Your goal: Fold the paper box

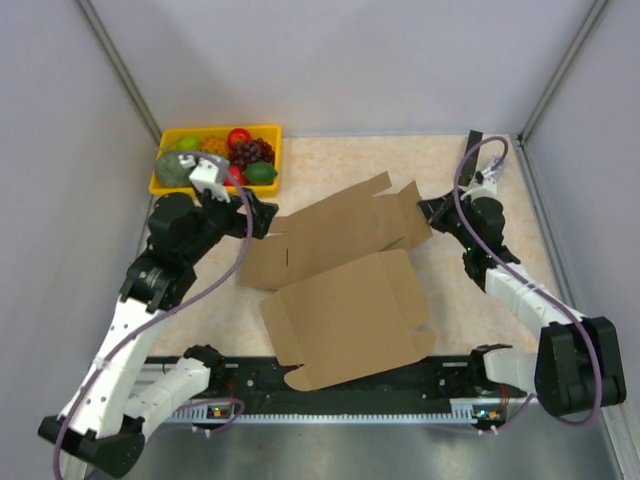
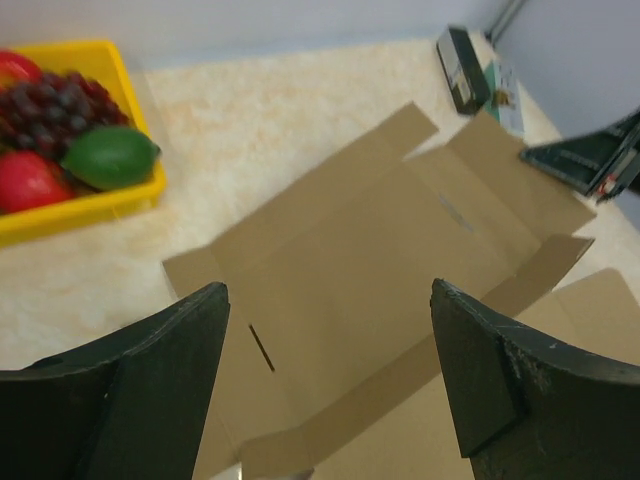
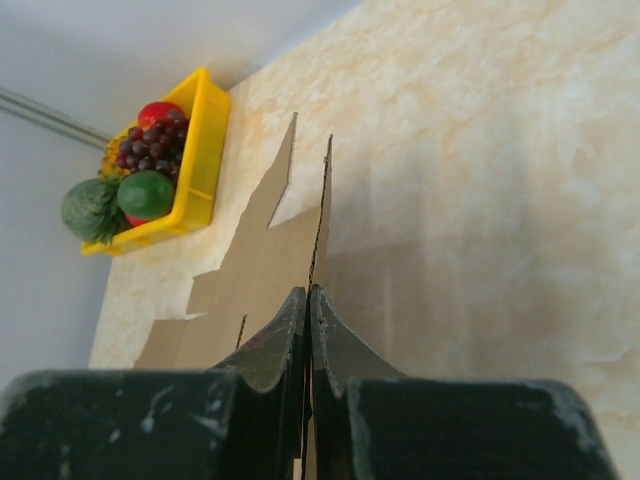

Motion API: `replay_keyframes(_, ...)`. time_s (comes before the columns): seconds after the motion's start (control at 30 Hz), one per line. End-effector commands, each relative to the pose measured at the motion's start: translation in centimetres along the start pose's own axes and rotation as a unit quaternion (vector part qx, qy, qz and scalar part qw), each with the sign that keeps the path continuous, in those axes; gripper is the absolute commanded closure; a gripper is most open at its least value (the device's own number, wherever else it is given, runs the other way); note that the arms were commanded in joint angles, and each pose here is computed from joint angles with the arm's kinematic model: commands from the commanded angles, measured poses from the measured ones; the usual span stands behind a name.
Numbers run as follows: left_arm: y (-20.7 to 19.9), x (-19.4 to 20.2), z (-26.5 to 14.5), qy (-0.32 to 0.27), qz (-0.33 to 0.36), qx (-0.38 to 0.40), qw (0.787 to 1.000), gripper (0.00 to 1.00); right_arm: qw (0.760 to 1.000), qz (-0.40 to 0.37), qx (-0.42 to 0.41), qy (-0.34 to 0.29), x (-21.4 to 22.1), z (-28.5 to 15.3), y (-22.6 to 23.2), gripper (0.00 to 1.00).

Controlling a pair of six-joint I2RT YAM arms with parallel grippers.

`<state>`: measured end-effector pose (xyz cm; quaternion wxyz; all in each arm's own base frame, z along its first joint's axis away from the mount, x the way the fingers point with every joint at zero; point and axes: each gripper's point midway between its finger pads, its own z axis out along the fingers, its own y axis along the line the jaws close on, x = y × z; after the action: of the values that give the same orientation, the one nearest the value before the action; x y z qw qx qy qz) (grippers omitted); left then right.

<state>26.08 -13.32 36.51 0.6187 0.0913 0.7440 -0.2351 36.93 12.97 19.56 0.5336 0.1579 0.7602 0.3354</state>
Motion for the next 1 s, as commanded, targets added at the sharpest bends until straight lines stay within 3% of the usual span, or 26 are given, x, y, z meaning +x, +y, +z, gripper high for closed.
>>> replay_keyframes(0.0, -2.3, 2.3, 2.9, 0.024, -0.039, 0.076, 0.996, 0.14, 0.998, -0.052, -0.045, -0.011, -1.3, 1.2, 0.0, 1.0)
replay_keyframes(0.17, -4.9, 7.3, 6.5, 0.119, -0.099, 0.159, 0.975, 0.23, 0.997, -0.064, -0.021, 0.042, -0.5, 2.5, -3.1, 1.0)
replay_keyframes(0.37, -6.3, 13.4, 10.2, 0.19, -0.097, 0.151, 0.965, 0.28, 0.99, -0.063, 0.014, 0.127, 0.1, 3.5, -6.3, 1.0)
replay_keyframes(0.57, -4.1, 15.6, 12.8, 0.201, -0.087, 0.078, 0.973, 0.31, 0.983, -0.091, 0.039, 0.156, 1.0, 3.2, -7.8, 1.0)
replay_keyframes(0.7, -1.7, 15.8, 13.3, 0.2, -0.064, 0.019, 0.978, 0.22, 0.979, -0.111, 0.058, 0.161, 0.9, 3.1, -8.7, 1.0)
replay_keyframes(0.87, 1.0, 16.1, 13.5, 0.213, -0.045, -0.039, 0.975, 0.19, 0.977, -0.111, 0.07, 0.165, 1.4, 2.9, -9.4, 1.0)
replay_keyframes(0.97, 2.9, 16.5, 13.6, 0.222, -0.048, -0.065, 0.972, 0.19, 0.976, -0.108, 0.085, 0.169, 1.9, 2.9, -10.2, 0.93)
